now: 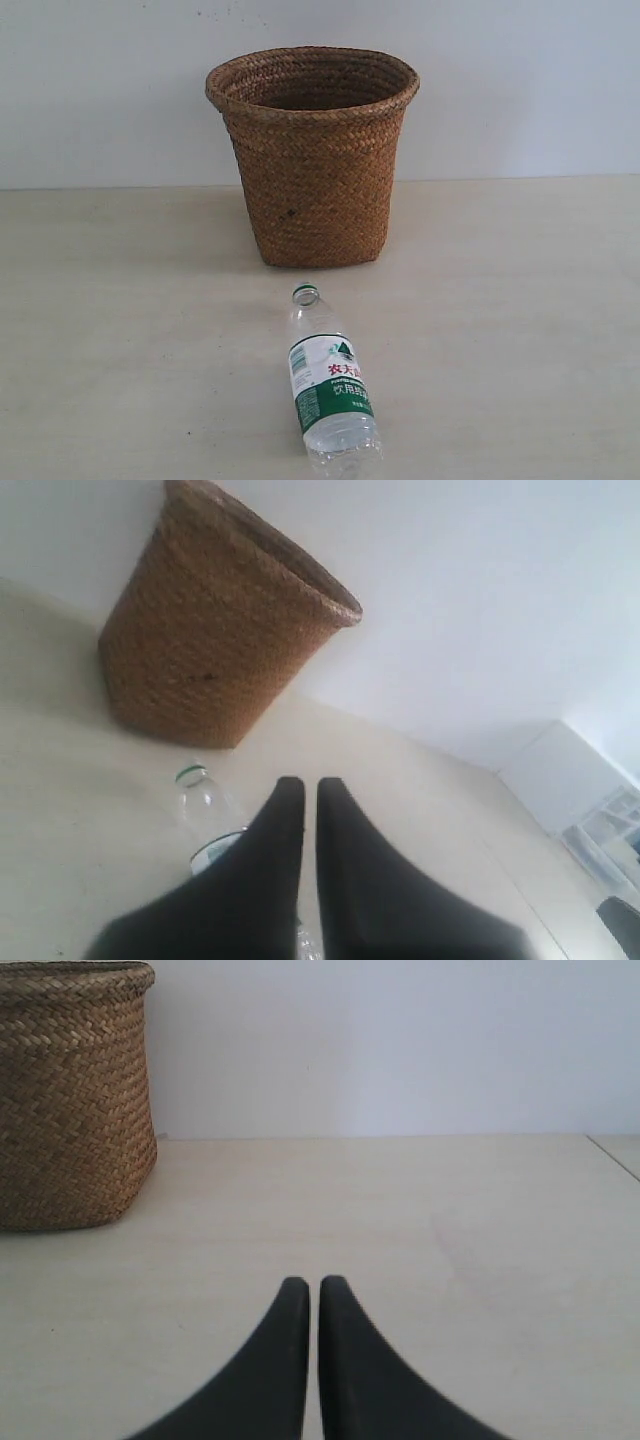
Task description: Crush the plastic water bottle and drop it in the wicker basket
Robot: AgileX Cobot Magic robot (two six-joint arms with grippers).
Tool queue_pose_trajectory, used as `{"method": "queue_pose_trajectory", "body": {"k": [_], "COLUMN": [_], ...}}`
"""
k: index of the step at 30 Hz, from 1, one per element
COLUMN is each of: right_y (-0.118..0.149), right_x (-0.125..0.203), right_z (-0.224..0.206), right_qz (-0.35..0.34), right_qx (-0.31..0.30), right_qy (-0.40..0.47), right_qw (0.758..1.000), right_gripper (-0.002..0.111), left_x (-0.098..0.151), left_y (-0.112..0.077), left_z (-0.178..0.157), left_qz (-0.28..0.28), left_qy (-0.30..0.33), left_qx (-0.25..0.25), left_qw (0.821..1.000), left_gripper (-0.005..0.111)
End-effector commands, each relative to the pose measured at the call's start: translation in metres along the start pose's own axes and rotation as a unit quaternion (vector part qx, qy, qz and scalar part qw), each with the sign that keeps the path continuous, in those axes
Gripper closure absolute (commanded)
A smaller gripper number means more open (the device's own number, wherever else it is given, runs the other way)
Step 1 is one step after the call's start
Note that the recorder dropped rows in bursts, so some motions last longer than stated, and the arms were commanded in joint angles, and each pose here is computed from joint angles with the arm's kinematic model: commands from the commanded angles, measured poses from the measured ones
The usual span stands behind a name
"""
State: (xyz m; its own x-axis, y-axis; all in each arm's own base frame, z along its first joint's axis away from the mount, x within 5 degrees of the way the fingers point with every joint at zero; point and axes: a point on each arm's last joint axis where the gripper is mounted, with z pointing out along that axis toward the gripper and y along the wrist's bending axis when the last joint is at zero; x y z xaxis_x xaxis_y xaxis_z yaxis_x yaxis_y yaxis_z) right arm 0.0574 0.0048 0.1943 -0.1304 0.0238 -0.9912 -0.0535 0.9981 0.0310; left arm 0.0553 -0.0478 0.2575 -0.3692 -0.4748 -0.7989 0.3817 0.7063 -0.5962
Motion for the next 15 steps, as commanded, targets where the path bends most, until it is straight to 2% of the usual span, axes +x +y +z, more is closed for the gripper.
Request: {"method": "queue_pose_trajectory", "body": {"k": [1, 5, 7, 11, 15], "right_y": [0.000, 0.000, 0.000, 0.000, 0.000], "right_x": [-0.001, -0.001, -0.001, -0.001, -0.001], "right_z": [0.000, 0.000, 0.000, 0.000, 0.000], "right_qz": [0.000, 0.000, 0.000, 0.000, 0.000], "right_qx": [0.002, 0.002, 0.002, 0.002, 0.002], "right_qy": [-0.006, -0.006, -0.006, -0.006, -0.006], "right_qw": [1.000, 1.000, 1.000, 1.000, 1.000], "right_gripper": [0.107, 0.107, 0.107, 0.107, 0.107], "left_x": [-0.034, -0.060, -0.068, -0.084, -0.092], "left_y": [-0.004, -0.002, 0.006, 0.017, 0.026], "left_z": [0.034, 0.074, 0.095, 0.133, 0.168], "left_qz": [-0.009, -0.033, -0.036, -0.030, -0.004], "left_qy": [0.076, 0.173, 0.226, 0.282, 0.300], "left_qx": [-0.017, -0.006, -0.013, -0.055, -0.125], "left_qw": [0.997, 0.984, 0.973, 0.958, 0.946], "left_gripper": [0.103, 0.103, 0.103, 0.103, 0.103]}}
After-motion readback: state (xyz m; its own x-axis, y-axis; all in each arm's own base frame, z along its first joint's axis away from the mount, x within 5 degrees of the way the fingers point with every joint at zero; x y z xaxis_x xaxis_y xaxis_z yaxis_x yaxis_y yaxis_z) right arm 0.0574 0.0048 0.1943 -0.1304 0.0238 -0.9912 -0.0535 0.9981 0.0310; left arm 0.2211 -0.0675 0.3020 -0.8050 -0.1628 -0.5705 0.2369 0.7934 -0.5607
